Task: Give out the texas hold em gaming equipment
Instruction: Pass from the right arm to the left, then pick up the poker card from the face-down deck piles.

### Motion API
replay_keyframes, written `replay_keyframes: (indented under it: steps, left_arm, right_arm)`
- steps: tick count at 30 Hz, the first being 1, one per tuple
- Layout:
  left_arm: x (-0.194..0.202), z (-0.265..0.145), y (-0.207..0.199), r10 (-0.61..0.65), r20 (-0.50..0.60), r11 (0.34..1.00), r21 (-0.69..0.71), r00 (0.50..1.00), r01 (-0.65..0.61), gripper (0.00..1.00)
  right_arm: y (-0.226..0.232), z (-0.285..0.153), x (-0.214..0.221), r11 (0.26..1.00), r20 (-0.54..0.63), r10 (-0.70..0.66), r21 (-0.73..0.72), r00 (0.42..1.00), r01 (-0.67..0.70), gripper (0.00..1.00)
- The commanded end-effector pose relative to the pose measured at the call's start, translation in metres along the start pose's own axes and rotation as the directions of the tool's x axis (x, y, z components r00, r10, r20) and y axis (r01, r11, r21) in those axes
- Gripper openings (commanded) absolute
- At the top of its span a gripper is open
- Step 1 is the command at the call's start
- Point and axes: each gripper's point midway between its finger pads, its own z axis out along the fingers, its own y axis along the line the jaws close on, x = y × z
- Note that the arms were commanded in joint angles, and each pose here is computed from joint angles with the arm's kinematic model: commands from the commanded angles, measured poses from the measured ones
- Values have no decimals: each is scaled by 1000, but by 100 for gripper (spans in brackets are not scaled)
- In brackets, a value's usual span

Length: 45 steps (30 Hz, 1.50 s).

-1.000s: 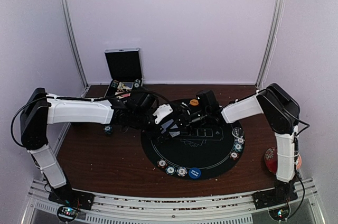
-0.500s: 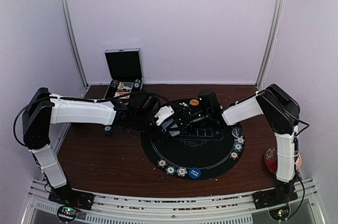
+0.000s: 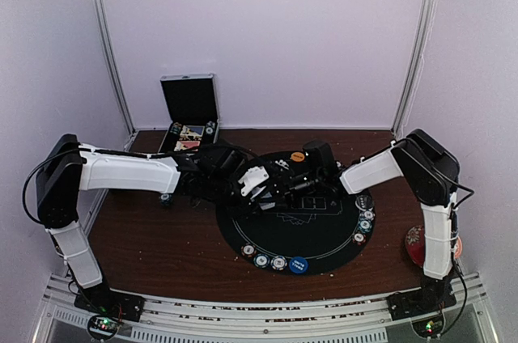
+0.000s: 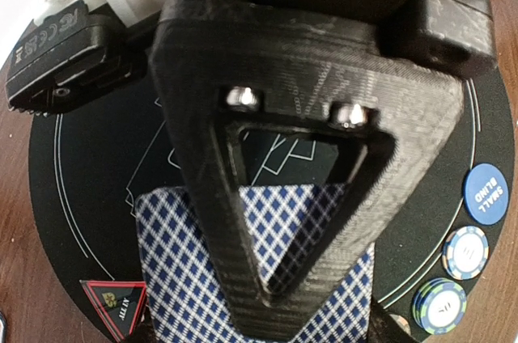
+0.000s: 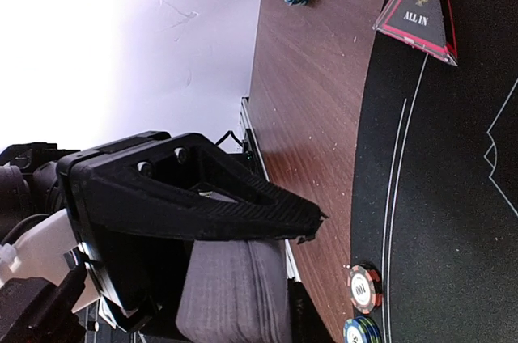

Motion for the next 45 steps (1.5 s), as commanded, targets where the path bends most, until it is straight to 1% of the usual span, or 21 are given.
replay_keyframes:
  steps: [1,3,5,10,12,16,18,22,28,35,38,45]
  left_arm:
    - [-10,0,2,-11,46,1000,2,999,11,53]
    - [-10,0,2,-13,46,1000,4,999,12,50]
    - [-10,0,3,-14,47,1000,0,999,14,50]
    - [-10,0,4,-18,44,1000,-5,999,18,50]
    - [-10,-1,4,-24,37,1000,-11,999,25,50]
    - [-13,-8,1,-36,28,999,-36,999,37,50]
    - [-14,-13,1,-42,24,997,-59,999,43,51]
    - [-13,-18,4,-60,7,994,-92,998,61,52]
    - [-13,-22,10,-104,-10,987,-124,994,102,57]
    - [-11,-20,11,-137,-2,982,-133,991,136,58]
    - [-12,-18,7,-143,3,984,-110,990,143,58]
    - [-8,-16,6,-144,8,983,-111,989,144,59]
  right_arm:
    - [36,-3,1,990,-17,-122,-72,992,121,12]
    - [36,-3,1,990,-16,-124,-72,992,123,15]
    - [38,-4,0,989,-14,-129,-72,992,128,18]
    - [42,-8,-4,986,-11,-151,-67,989,150,32]
    - [36,-10,-7,987,-15,-156,-34,988,156,36]
    - [17,-19,-16,968,-56,-221,106,974,226,41]
    - [13,-23,-15,964,-79,-224,128,971,232,43]
    - [11,-26,-17,961,-72,-229,144,971,237,44]
    - [12,-25,-16,956,-87,-242,148,967,252,47]
    - [11,-15,-5,957,-136,-246,123,960,262,49]
    - [13,-9,-1,960,-160,-243,100,957,261,50]
    - [1,1,4,962,-183,-225,110,957,248,50]
